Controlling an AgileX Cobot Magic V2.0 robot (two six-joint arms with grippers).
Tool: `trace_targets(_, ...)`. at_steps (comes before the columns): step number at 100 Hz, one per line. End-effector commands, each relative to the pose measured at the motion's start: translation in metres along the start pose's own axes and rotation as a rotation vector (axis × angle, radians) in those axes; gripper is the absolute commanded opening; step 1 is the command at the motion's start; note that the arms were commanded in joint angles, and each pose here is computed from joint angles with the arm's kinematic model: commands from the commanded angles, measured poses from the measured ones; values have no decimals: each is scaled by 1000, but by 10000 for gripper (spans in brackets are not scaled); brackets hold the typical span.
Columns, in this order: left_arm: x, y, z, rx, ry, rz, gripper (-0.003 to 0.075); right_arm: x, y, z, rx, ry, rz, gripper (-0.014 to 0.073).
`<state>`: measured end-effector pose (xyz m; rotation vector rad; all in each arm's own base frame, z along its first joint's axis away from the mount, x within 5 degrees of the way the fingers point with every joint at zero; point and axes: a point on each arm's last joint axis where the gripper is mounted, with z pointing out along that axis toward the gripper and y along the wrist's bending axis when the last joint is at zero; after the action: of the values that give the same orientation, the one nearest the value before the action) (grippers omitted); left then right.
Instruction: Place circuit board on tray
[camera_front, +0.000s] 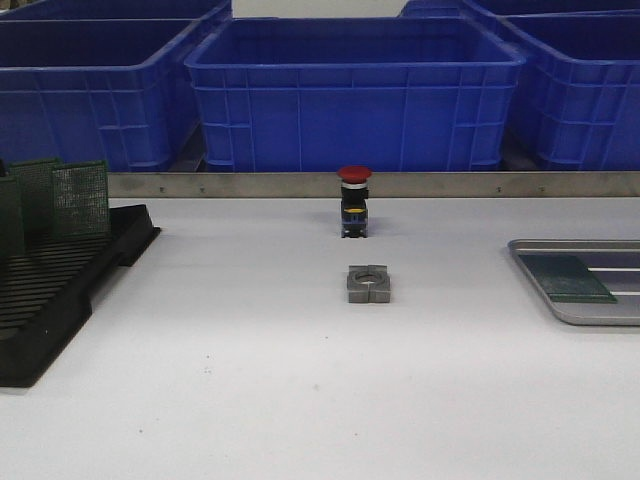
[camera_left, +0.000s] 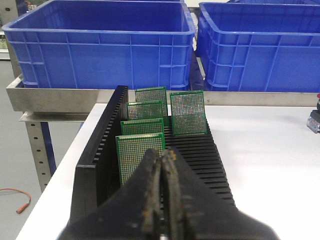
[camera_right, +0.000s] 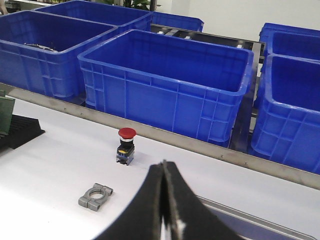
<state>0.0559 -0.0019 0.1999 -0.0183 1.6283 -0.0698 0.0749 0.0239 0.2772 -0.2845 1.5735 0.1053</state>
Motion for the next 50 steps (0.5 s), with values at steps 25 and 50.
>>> trace_targets(25, 7, 0, 0, 4, -67, -10, -20, -12, -28, -3, 295, -74, 48, -113)
trace_targets(50, 7, 0, 0, 4, -67, -10, -20, -6, -29, -5, 319, -18, 22, -113)
